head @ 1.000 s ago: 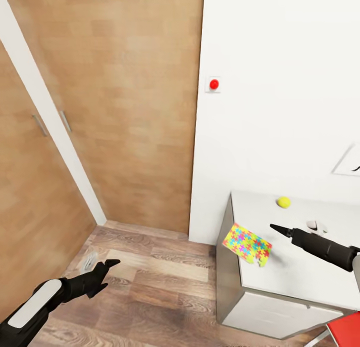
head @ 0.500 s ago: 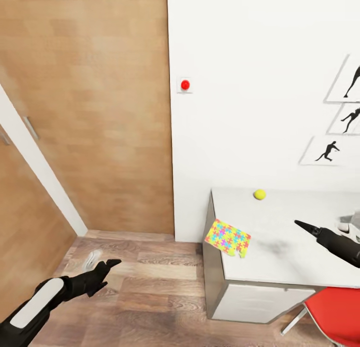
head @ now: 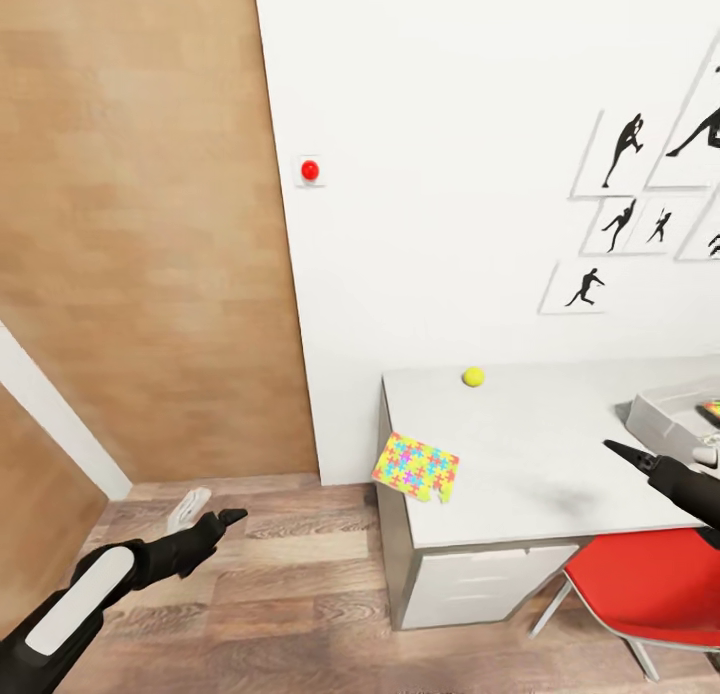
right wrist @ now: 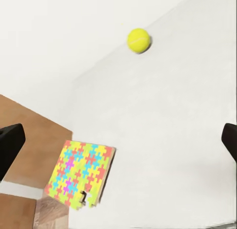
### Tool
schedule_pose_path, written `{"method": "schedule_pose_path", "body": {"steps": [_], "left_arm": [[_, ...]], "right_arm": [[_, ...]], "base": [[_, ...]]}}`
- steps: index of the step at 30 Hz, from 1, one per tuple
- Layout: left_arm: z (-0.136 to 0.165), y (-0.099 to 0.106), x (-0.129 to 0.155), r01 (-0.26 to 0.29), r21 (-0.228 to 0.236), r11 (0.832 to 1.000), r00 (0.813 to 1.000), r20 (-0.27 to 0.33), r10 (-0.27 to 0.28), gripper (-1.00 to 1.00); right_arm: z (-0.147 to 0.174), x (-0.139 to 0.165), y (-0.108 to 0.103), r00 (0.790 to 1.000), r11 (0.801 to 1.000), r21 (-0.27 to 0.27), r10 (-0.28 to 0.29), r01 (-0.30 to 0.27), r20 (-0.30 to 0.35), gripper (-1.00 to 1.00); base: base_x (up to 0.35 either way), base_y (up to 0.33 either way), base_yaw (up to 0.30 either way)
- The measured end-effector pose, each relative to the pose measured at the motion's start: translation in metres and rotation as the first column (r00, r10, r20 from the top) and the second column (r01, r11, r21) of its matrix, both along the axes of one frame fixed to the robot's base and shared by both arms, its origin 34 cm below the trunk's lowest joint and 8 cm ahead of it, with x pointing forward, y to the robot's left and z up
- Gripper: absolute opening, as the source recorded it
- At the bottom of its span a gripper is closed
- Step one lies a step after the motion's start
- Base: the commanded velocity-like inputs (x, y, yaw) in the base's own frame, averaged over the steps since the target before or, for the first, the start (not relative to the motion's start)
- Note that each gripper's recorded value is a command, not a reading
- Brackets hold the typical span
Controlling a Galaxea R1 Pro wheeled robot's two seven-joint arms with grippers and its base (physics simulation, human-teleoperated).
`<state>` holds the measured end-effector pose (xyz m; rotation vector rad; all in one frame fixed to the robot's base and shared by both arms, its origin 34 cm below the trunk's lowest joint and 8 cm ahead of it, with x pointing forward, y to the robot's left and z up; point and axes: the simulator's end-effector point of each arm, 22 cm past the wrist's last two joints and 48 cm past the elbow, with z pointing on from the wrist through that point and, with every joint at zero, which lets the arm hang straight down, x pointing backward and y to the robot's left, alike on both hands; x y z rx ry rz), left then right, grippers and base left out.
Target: Put all the toys in the child's room - the three board games (two on the bed and one on the table), the two jigsaw puzzles on the table, and the tennis ball on the table - inside the toy box on the table in the child's room.
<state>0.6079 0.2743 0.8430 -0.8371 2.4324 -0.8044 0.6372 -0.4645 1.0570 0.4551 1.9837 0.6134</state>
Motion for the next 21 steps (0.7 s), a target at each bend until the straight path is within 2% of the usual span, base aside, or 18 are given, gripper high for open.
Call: {"method": "schedule_pose_path", "body": {"steps": [6, 8, 11, 13, 14, 16, 19, 21], "left_arm": [[0.012, -0.009, 0.007, 0.022, -0.024, 0.999, 0.999, 0.045, -0.021, 1.0], [0.02, -0.016, 0.011, 0.037, -0.055, 0.998, 0.996, 0.08, -0.033, 1.0], [0.026, -0.021, 0.013, 0.047, -0.074, 0.996, 0.994, 0.1, -0.04, 1.0], [0.038, -0.03, 0.018, 0.067, -0.122, 0.99, 0.988, 0.147, -0.049, 1.0], [0.038, -0.03, 0.018, 0.068, -0.122, 0.99, 0.988, 0.148, -0.05, 1.0], [0.053, -0.04, 0.022, 0.096, -0.171, 0.981, 0.977, 0.203, -0.06, 1.0], [0.061, -0.045, 0.024, 0.111, -0.194, 0.975, 0.971, 0.231, -0.065, 1.0], [0.074, -0.051, 0.027, 0.136, -0.231, 0.963, 0.959, 0.276, -0.07, 1.0]], "right_arm": [[0.001, 0.0, -0.002, 1.0, 1.0, -0.002, -0.004, 0.004, 0.0, 1.0], [0.001, -0.001, -0.002, 1.0, 1.0, -0.003, -0.005, 0.005, 0.0, 1.0], [0.001, -0.001, -0.003, 1.0, 1.0, -0.003, -0.005, 0.005, 0.0, 1.0], [0.001, -0.001, -0.003, 1.0, 1.0, -0.003, -0.005, 0.005, 0.001, 1.0], [0.001, -0.001, -0.003, 1.0, 1.0, -0.003, -0.005, 0.005, 0.001, 1.0], [0.001, -0.001, -0.003, 1.0, 1.0, -0.004, -0.005, 0.005, 0.0, 1.0], [0.001, -0.001, -0.003, 1.0, 1.0, -0.004, -0.005, 0.005, 0.0, 1.0], [0.001, -0.001, -0.003, 1.0, 1.0, -0.004, -0.005, 0.005, 0.001, 1.0]], "base": [[0.0, 0.0, -0.281], [0.0, 0.0, -0.281], [0.0, 0.0, -0.281], [0.0, 0.0, -0.281], [0.0, 0.0, -0.281], [0.0, 0.0, -0.281], [0.0, 0.0, -0.281], [0.0, 0.0, -0.281]]}}
